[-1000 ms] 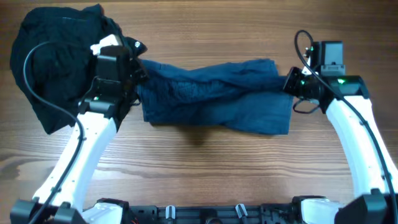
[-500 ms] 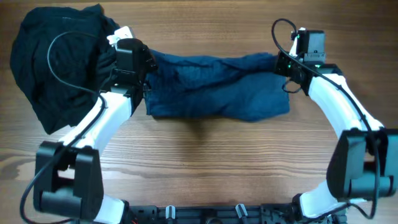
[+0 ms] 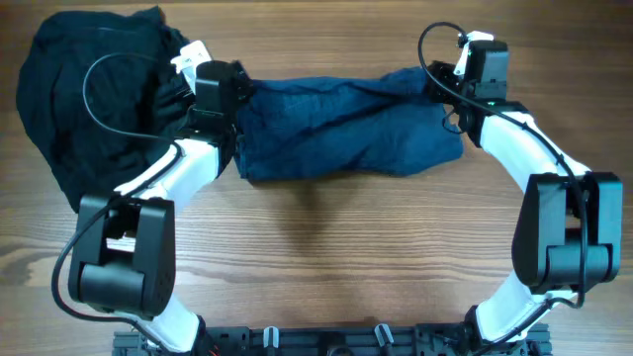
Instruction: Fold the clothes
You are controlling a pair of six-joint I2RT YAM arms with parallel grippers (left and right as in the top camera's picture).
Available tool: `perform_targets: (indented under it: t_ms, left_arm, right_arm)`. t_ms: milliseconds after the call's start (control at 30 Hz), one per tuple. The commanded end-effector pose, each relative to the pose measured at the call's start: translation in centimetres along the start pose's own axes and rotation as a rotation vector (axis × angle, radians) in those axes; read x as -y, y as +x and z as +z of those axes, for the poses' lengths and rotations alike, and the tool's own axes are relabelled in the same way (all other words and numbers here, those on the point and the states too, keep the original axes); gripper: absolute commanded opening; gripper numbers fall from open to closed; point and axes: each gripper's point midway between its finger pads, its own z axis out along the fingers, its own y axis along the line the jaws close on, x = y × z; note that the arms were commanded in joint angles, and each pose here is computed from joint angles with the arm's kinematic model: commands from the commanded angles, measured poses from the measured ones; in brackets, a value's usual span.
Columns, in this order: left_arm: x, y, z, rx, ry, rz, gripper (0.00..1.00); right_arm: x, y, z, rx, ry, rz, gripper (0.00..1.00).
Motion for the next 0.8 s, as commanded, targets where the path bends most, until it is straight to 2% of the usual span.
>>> perform_targets:
  t_ms: [0, 133, 200, 267, 300, 367, 433, 500, 600, 667, 767]
  left_arm:
    - [-0.2, -2.1, -0.7, 0.014, -0.026, 0.005, 1.0]
    - [1.3, -4.4, -3.3, -0.066, 0.007, 0.049, 0.99]
    - [1.7, -5.6, -4.9, -0.091, 0.013, 0.059, 0.99]
    - [2.5, -5.8, -6.0, -0.114, 0.045, 0.067, 0.98]
    - [3.4, -5.6, -6.6, -0.133, 0.086, 0.089, 0.94]
    - [4.7, -4.2, -7.0, -0.186, 0.146, 0.102, 0.77]
    - [5.7, -1.8, -7.1, -0.254, 0.168, 0.133, 0.58]
    - [6.3, 0.9, -6.6, -0.316, 0.163, 0.173, 0.38]
    - [6.6, 4.1, -5.5, -0.381, 0.15, 0.21, 0.17]
    - [6.2, 5.8, -4.6, -0.419, 0.132, 0.224, 0.04]
    - [5.3, 8.3, -3.5, -0.478, 0.097, 0.246, 0.04]
  right_arm:
    - [-1.3, -2.6, -1.5, 0.005, -0.053, -0.03, 1.0]
    - [-3.4, -4.3, -4.9, -0.07, -0.136, -0.029, 1.0]
    - [-4.8, -3.3, -5.8, -0.132, -0.21, -0.024, 0.99]
    - [-5.3, -2.2, -6.0, -0.178, -0.241, -0.017, 0.95]
    - [-5.4, -1.7, -6.1, -0.203, -0.243, -0.011, 0.86]
    - [-5.6, -1.1, -6.2, -0.224, -0.251, -0.01, 0.65]
    - [-6.1, -0.6, -6.3, -0.244, -0.263, -0.012, 0.36]
    - [-6.8, 0.0, -6.4, -0.266, -0.27, -0.023, 0.14]
    - [-7.9, 0.8, -6.6, -0.286, -0.286, -0.055, 0.05]
    - [-8.4, 1.4, -6.8, -0.303, -0.287, -0.078, 0.04]
    - [-8.4, 2.5, -6.2, -0.336, -0.281, -0.085, 0.04]
